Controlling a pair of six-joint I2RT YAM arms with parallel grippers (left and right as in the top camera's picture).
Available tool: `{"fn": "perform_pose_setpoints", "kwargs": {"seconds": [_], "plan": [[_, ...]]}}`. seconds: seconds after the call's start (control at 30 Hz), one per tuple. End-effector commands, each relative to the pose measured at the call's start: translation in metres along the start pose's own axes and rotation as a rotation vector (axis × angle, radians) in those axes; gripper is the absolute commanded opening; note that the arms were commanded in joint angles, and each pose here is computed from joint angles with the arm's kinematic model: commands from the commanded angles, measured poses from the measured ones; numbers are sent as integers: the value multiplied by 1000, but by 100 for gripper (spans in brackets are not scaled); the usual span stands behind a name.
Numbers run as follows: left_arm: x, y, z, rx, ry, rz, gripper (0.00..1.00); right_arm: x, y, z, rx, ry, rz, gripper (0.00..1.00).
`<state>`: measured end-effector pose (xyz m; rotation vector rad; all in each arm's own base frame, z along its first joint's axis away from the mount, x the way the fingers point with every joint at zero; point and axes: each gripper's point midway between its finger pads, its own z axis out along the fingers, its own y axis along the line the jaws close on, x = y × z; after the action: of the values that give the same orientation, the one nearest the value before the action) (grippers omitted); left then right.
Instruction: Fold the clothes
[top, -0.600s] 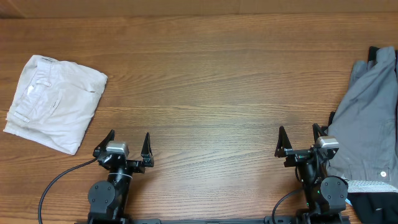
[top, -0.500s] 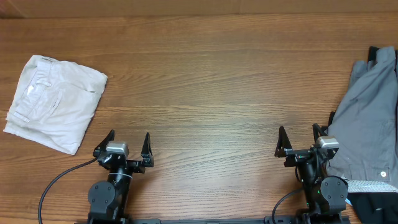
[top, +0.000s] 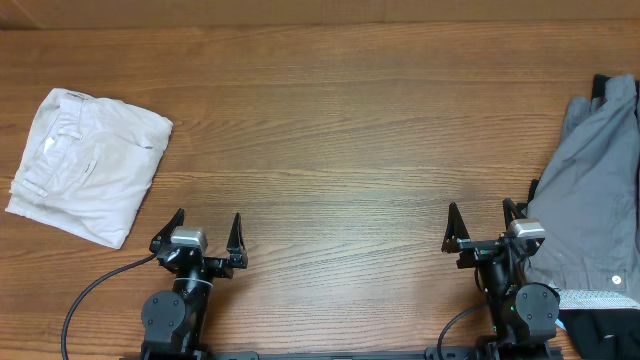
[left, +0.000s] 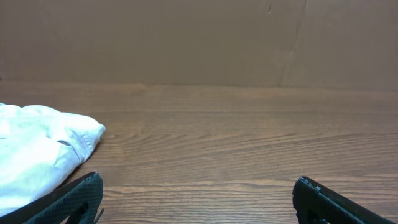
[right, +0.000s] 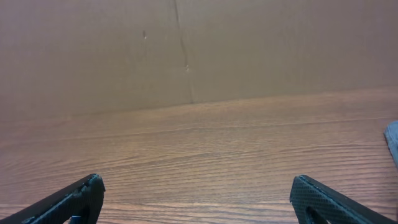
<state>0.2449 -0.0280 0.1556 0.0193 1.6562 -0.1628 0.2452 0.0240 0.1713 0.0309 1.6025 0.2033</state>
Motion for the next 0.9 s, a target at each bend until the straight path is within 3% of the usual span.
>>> {"fn": "perform_pose_setpoints", "kwargs": {"seconds": [0.0,0.87], "plan": [[0,0,0,5,-7,4,100,1,-2,0,4,-6,6,100],[-1,3,0,-14,-8,5,100,1,-1,0,4,-6,6,100]]}}
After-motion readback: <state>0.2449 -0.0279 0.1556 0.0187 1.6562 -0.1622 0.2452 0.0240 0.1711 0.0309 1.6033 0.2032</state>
